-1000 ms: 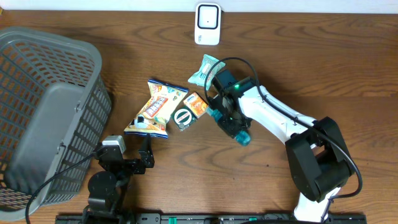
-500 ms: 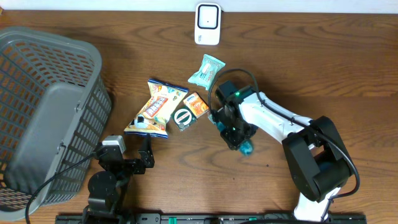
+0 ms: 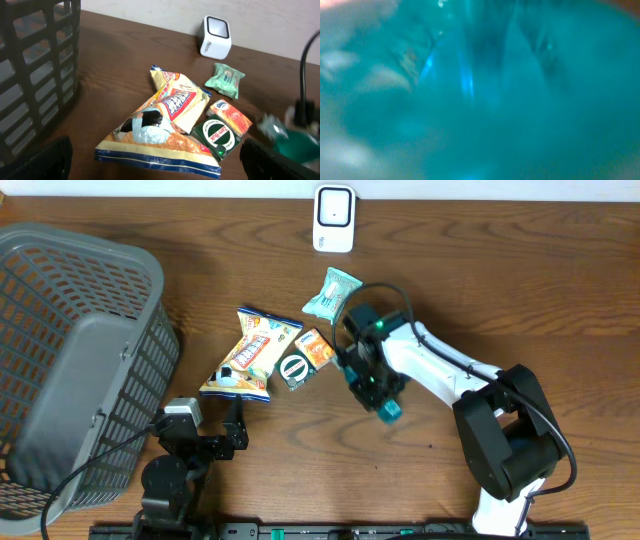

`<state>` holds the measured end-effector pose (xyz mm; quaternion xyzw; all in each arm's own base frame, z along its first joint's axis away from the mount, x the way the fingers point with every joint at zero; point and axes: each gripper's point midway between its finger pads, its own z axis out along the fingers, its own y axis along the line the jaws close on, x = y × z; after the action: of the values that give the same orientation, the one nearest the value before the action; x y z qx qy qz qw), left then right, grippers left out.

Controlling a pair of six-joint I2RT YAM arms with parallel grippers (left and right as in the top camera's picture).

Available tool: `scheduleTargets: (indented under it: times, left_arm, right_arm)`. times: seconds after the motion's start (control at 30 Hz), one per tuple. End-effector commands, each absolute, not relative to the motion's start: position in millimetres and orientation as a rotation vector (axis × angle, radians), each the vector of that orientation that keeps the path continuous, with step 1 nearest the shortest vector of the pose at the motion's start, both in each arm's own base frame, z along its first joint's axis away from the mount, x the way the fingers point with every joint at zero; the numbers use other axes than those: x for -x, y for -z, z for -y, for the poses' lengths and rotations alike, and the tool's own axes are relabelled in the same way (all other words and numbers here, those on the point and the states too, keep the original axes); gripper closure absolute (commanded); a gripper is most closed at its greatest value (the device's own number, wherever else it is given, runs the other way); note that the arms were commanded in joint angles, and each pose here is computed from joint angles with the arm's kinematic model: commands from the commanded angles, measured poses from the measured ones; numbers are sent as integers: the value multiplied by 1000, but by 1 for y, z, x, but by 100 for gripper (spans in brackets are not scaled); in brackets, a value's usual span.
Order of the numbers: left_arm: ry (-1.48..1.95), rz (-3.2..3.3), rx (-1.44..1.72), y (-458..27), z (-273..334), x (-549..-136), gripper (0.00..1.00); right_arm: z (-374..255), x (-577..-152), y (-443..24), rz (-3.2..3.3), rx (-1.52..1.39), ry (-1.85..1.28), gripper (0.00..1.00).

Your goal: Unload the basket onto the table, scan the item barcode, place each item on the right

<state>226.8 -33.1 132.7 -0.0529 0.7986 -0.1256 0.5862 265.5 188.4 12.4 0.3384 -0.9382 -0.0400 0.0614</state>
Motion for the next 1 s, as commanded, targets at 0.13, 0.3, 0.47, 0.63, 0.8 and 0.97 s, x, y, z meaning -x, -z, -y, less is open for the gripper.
scheduleTargets:
  times: [0.13,0.3,0.47,0.63,0.8,0.97]
  left_arm:
    - [297,-1896,129,-121,33,-225,2]
    - [297,-1896,129,-121,33,-225,2]
    - [297,-1896,129,-121,33,-225,2]
    - [297,-1896,129,-121,33,-225,2]
    - [297,-1896,129,-121,33,-225,2]
    - [297,-1896,129,-121,33,-225,2]
  right_arm:
    - [-250,-302,-86,2900,-1213,512,99]
    - [-284,-313,-146,2875,-1480,961,99]
    - [-306,-313,-202,2723,-1821,1422,99]
    - [-310,-297,-190,2421,-2085,1764,99]
    - [-312,-308,-154,2427,-2254,1780,99]
    - [-311,-316,-135,2489,-2353,1684,99]
